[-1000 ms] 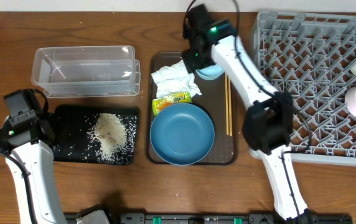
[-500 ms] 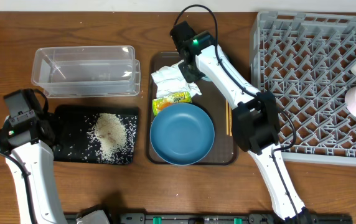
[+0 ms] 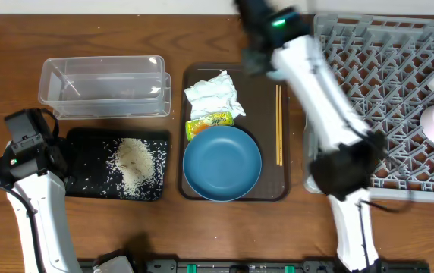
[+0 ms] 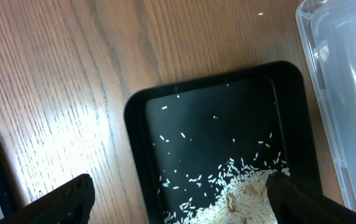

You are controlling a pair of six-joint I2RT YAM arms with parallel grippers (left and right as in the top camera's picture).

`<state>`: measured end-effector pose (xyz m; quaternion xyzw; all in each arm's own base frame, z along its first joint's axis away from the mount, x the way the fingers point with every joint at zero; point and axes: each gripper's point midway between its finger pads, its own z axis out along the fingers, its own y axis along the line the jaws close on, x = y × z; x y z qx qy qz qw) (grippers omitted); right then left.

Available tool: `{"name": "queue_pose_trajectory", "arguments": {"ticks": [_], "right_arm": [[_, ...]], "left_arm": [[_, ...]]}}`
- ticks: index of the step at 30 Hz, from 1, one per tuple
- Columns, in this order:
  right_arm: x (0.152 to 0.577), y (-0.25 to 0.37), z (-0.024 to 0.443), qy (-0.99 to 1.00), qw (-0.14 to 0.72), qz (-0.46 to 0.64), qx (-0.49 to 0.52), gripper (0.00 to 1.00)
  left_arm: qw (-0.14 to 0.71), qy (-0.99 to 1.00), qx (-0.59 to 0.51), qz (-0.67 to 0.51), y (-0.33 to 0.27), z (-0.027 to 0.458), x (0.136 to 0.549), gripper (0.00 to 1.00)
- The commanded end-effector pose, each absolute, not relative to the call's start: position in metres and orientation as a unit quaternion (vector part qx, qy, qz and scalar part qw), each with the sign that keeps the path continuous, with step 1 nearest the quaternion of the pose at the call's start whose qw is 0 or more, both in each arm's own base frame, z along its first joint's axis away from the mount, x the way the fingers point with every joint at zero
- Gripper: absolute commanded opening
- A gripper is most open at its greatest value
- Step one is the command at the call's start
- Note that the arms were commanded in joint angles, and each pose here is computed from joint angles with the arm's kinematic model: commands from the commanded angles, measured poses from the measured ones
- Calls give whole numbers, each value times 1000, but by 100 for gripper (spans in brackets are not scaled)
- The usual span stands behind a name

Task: Sort waste into correct bins and load items into the dishwasher rack
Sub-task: 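Carry the light-blue bowl to the rack's far right area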

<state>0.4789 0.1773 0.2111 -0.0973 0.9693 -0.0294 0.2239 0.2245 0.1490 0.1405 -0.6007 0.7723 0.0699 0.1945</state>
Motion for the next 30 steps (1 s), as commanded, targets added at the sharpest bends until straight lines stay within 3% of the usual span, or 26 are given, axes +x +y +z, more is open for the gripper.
{"name": "queue_pose_trajectory", "arguments": {"ticks": [1, 7, 13, 30], "right_arm": [[474, 97, 280, 960, 276, -18, 37, 1], [427, -13, 311, 955, 243, 10, 172, 1], [393, -91, 306, 942, 202, 30, 268, 1], [493, -106, 258, 837, 362, 389, 132, 1]], "left_arm": [[204, 765, -606, 70, 153, 147, 227, 91], [204, 765, -606, 70, 153, 147, 227, 91], [204, 765, -606, 70, 153, 147, 227, 91], [204, 765, -606, 70, 153, 147, 227, 90]]}}
